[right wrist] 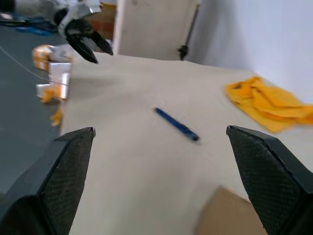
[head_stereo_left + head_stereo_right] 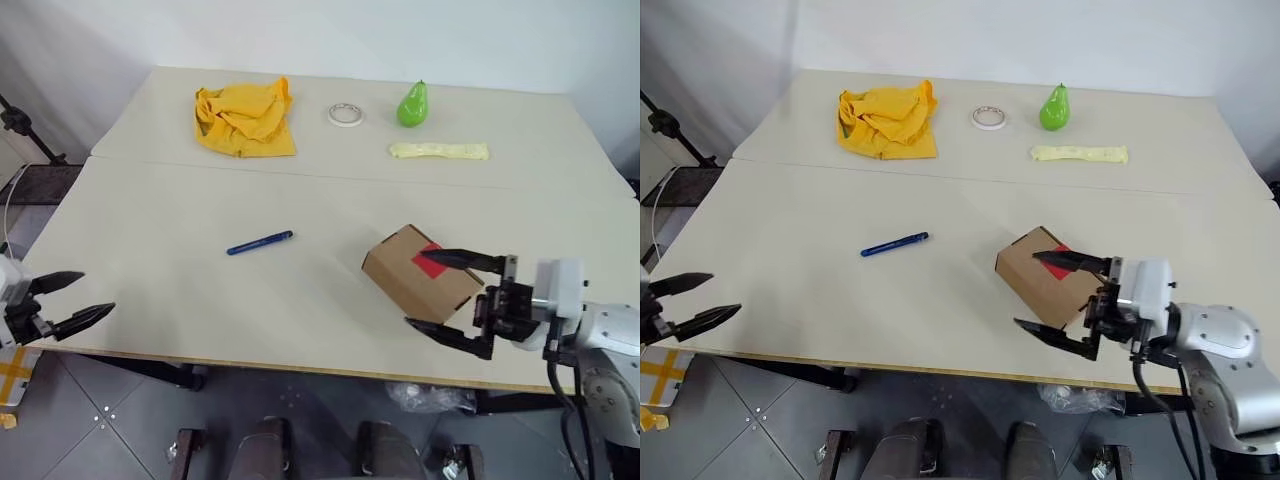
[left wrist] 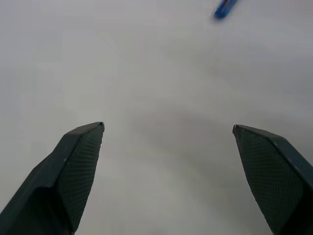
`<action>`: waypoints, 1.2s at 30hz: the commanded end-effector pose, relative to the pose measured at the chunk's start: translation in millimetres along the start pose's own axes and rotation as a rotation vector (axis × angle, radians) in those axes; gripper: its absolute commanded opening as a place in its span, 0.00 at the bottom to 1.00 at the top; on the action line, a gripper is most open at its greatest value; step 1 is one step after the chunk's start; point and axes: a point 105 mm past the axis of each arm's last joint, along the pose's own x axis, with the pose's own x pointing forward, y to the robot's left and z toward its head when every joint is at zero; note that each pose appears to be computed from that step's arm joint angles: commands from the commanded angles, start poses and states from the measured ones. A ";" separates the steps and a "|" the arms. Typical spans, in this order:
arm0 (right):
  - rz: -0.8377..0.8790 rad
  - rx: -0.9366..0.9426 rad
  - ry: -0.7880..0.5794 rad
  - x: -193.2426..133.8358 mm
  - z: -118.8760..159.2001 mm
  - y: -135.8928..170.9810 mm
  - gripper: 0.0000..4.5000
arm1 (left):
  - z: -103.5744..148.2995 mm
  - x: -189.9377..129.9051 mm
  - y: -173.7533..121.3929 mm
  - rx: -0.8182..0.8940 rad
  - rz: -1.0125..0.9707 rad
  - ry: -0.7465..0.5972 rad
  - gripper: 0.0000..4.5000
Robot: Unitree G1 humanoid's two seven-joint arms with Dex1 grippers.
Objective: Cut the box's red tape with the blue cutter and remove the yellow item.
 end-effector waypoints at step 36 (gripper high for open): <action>-0.144 -0.014 0.049 -7.7 26.2 15.1 1.00 | 13.0 194.3 -75.5 0.256 -0.422 -0.079 0.10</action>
